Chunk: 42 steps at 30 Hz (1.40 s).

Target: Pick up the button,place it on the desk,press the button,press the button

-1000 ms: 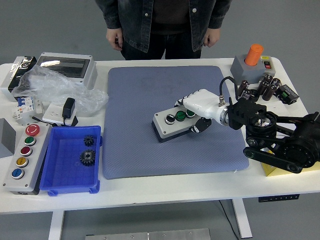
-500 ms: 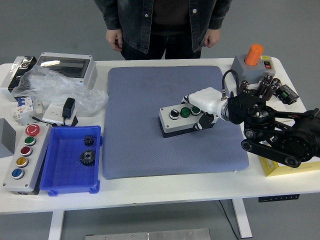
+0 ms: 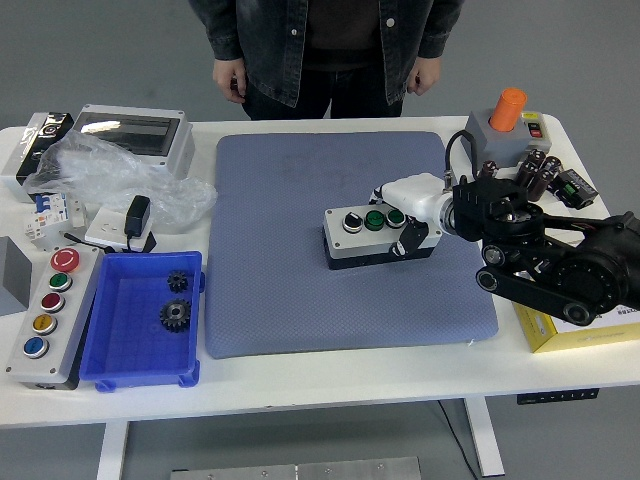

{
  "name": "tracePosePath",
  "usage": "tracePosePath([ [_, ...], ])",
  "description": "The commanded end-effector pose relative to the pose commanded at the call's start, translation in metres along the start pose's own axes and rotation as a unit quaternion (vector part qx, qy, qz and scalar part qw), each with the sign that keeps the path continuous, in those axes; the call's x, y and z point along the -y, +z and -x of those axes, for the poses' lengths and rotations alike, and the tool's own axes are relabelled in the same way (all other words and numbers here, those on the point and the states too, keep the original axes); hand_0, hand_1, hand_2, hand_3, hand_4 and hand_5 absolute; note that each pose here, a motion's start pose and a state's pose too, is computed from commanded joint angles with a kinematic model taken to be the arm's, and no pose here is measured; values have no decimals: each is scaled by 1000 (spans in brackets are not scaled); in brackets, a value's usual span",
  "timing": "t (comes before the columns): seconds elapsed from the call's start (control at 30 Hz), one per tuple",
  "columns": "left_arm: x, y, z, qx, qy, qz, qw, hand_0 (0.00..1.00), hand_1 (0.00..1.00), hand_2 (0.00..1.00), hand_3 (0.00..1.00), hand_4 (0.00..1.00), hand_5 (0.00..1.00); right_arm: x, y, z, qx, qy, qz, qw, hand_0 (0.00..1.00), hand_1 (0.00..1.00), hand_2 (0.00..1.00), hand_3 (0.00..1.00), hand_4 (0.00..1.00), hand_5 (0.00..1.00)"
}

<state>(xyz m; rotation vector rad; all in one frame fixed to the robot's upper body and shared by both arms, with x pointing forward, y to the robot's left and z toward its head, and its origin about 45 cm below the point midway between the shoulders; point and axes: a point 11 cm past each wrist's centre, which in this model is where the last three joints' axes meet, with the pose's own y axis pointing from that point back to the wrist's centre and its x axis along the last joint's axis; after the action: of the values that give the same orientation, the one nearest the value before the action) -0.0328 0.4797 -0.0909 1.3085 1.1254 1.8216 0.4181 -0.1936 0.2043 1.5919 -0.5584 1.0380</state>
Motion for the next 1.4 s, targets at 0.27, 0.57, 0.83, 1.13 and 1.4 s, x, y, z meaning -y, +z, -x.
tracePosePath([
  [0.27,0,0,0,2,0,1,1000,711,755,699,767,814,399,2,0,1,16,-6,9,1000,696,734,784,579,570,44],
  [0.57,0,0,1,3,-2,3,1000,712,758,700,768,818,403,4,0,0,25,-8,18,999,696,742,792,571,584,47],
  [0.83,0,-1,1,4,-2,3,1000,713,757,700,768,819,404,5,4,3,30,-14,25,999,690,745,796,568,583,46],
  [1.13,0,0,2,4,-2,6,1000,714,759,700,769,821,401,6,5,2,36,-15,30,999,694,748,797,564,587,45],
  [1.4,0,-1,2,5,-2,5,1000,714,759,700,769,821,400,6,5,0,47,-23,23,998,698,746,796,561,587,46],
])
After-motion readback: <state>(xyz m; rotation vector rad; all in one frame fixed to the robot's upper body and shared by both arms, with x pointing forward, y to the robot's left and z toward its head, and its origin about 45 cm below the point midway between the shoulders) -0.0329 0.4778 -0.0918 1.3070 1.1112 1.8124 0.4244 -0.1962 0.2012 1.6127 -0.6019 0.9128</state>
